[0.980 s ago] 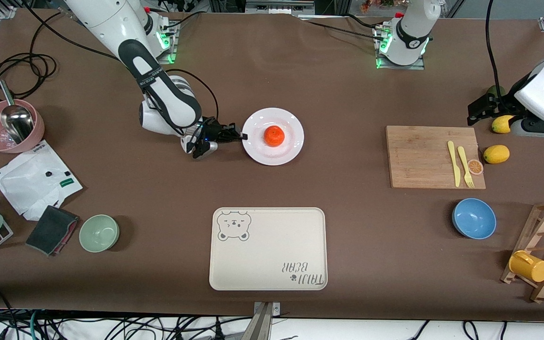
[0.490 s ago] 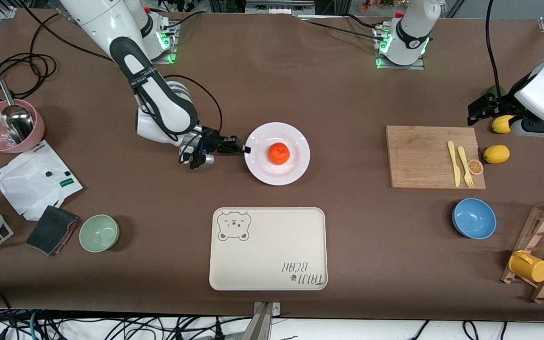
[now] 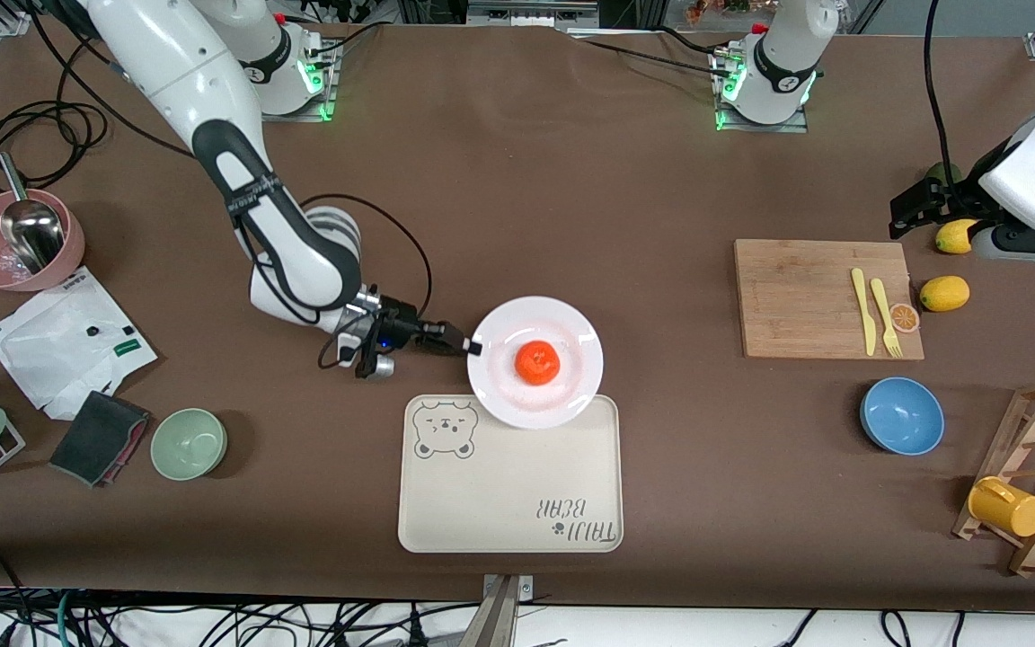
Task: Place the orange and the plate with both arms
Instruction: 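Slide the plate with the orange onto the bear placemat, then open the right gripper and release the plate rim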
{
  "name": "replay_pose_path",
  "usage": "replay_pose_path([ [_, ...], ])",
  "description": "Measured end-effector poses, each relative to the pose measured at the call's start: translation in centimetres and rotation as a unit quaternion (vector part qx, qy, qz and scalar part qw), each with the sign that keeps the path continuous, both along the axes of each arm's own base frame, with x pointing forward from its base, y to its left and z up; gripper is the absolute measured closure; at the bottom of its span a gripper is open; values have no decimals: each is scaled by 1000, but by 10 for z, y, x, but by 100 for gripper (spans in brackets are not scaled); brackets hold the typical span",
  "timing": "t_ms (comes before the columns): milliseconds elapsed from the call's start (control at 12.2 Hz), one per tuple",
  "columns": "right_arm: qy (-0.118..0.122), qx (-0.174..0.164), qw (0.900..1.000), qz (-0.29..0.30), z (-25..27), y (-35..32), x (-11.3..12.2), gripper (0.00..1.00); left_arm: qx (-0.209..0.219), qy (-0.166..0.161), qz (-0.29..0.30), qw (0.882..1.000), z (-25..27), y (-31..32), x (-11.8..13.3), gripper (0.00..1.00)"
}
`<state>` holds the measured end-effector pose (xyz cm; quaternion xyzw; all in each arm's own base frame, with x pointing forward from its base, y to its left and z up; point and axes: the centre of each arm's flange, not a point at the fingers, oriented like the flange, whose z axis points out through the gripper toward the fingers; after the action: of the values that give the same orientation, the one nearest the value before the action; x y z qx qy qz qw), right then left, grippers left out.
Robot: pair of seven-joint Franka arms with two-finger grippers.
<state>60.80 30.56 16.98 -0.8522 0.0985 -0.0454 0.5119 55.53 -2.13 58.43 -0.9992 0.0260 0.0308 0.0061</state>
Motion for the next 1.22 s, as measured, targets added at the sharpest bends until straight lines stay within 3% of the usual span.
replay_pose_path([
  [327,-4,4,1000,-31,-21,-12,71,96,0,0,0,1000,0,0,0,0],
  [571,-8,0,999,-39,-21,-20,105,96,0,0,0,1000,0,0,0,0],
  [1061,-2,-5,1000,-26,-40,-5,100,96,0,0,0,1000,0,0,0,0],
  [1224,0,-7,1000,-25,-44,-4,98,89,0,0,0,1000,0,0,0,0],
])
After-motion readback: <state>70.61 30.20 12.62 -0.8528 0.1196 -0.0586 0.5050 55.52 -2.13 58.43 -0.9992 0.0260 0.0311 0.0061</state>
